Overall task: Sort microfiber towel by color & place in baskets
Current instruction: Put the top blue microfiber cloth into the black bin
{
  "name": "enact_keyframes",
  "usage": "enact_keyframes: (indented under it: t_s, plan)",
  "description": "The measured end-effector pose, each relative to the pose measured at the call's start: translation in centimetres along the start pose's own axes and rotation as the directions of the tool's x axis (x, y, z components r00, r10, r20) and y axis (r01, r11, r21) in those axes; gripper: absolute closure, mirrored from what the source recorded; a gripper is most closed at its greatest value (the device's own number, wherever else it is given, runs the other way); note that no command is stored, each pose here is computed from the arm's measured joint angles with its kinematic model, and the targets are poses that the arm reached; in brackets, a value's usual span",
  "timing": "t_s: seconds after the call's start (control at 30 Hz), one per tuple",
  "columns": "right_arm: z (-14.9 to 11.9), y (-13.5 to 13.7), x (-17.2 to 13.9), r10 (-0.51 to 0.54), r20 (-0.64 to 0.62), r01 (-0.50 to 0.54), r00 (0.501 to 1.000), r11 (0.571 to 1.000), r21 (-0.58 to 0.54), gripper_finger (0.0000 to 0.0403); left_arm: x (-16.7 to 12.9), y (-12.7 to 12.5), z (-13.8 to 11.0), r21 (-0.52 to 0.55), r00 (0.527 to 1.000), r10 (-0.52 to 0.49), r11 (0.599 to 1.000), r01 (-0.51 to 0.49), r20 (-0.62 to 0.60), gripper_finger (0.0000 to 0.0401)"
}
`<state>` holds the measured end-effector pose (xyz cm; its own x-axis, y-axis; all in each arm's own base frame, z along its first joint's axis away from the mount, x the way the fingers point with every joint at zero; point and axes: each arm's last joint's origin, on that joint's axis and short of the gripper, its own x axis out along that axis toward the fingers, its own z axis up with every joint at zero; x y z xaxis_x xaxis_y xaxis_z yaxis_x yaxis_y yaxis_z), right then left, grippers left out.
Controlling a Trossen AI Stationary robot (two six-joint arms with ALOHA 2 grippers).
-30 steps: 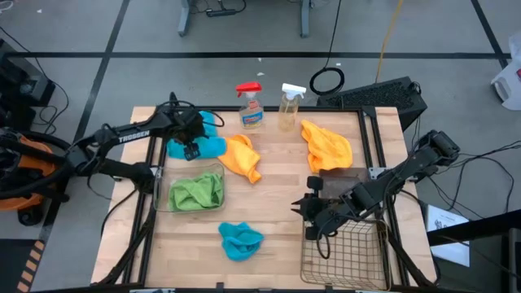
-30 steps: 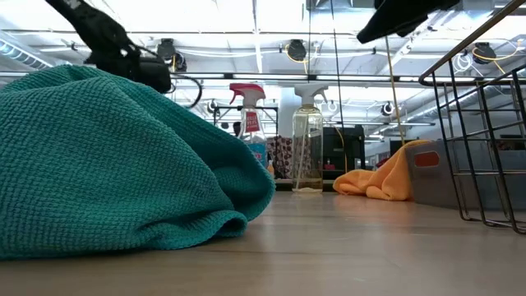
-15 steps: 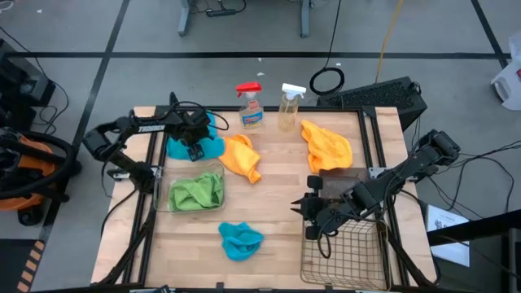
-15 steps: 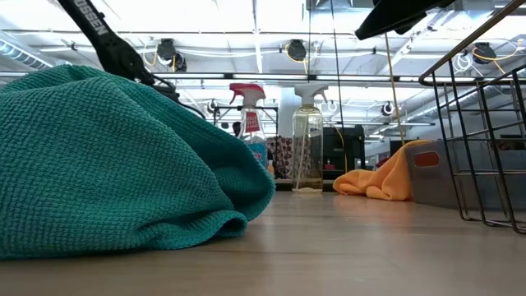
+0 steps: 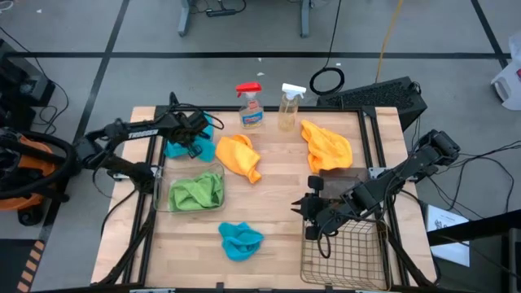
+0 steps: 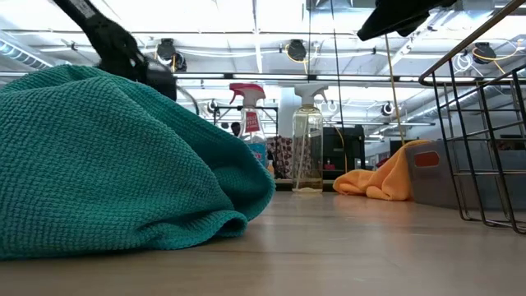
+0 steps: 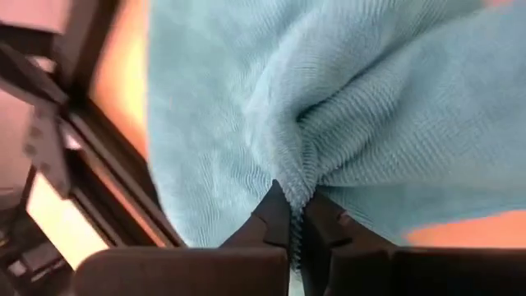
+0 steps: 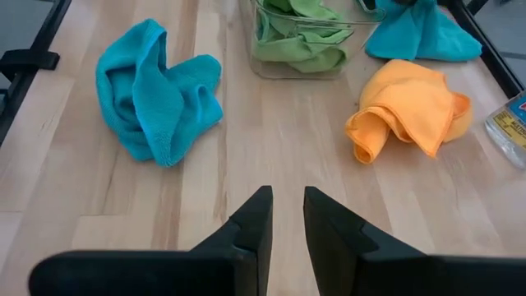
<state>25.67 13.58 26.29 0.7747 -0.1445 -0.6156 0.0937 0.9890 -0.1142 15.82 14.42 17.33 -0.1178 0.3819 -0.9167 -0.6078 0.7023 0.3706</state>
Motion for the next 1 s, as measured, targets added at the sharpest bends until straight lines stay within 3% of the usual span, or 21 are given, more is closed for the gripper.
enact_keyframes:
  t_s: [0.17,0.33,0.53,0.7,0.83,1.0]
  plan:
    - [0.2,0.0,0.0,-0.031,0.030,0.031,0.999,0.999,0.010,0.0339,-4.1,-0.8,-0.4,0.009,0.987,-0.022,1.000,0.021,0.160,0.0396]
    - [0.9,-0.1,0.0,-0.071,0.101,0.070,0.992,0.997,0.011,0.0339,-8.1,-2.1,-0.9,0.071,0.938,-0.083,0.996,0.063,0.336,0.0397]
    - [2.6,-0.6,0.4,-0.081,0.221,0.086,0.972,0.996,-0.013,0.0339,-12.4,-4.0,-1.1,0.150,0.856,-0.175,0.982,0.116,0.486,0.0398]
    - [4.4,-2.2,1.2,-0.103,0.329,0.110,0.939,0.994,-0.002,0.0339,-15.2,-5.3,-0.9,0.202,0.781,-0.197,0.975,0.094,0.593,0.0399]
    - [5.5,-3.8,2.2,-0.059,0.375,0.072,0.925,0.997,-0.020,0.0336,-16.9,-5.9,-0.9,0.217,0.728,-0.209,0.972,0.084,0.653,0.0399]
    - [6.1,-5.9,4.5,-0.051,0.400,0.062,0.915,0.998,-0.015,0.0294,-18.5,-6.4,-1.0,0.254,0.670,-0.241,0.964,0.080,0.702,0.0399]
